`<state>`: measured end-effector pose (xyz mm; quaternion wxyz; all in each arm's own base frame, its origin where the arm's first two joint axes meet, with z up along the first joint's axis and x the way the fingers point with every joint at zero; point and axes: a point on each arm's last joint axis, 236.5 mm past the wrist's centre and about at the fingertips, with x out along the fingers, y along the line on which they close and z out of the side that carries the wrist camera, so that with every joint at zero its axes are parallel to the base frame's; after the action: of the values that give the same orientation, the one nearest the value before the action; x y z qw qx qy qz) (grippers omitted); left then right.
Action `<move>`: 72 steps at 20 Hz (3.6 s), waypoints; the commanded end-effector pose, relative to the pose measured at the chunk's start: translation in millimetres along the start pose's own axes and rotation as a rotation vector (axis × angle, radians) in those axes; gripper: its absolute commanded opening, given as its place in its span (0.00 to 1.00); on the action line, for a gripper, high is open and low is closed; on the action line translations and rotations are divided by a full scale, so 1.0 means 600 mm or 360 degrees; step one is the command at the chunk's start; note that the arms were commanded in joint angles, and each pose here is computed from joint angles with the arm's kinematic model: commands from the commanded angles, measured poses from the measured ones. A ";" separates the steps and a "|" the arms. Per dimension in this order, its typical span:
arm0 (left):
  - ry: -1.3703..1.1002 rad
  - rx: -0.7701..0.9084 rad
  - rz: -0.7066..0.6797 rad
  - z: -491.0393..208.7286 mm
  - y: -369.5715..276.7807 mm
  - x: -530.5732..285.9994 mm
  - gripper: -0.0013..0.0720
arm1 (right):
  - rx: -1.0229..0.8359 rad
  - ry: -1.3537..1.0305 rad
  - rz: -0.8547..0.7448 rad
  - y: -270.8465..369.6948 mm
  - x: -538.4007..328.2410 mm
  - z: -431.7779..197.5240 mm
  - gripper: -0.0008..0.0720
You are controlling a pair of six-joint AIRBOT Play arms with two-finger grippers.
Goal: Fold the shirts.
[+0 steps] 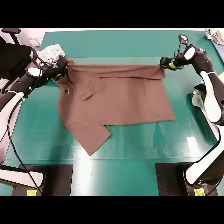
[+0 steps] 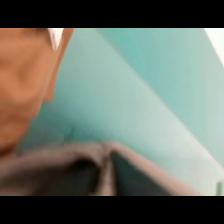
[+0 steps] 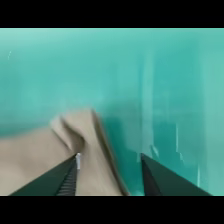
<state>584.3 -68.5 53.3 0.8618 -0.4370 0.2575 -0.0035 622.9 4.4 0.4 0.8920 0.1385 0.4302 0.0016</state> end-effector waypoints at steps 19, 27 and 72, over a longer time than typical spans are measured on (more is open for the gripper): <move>0.1190 0.0857 0.0538 -0.138 0.137 -0.343 0.69 | 0.0217 0.0679 0.0115 -0.118 -0.214 -0.284 0.91; 0.1542 0.0448 0.0227 -0.359 0.183 -0.396 0.69 | 0.0286 0.0595 0.0143 -0.119 -0.254 -0.364 0.91; 0.1272 0.0213 -0.0095 -0.427 0.046 -0.363 0.05 | 0.0265 0.0920 0.0236 -0.112 -0.170 -0.465 0.97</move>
<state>277.5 -185.6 -10.0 0.7291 -0.3532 0.5535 -0.1931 342.6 -12.9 -79.9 0.7339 0.2486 0.6296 0.0561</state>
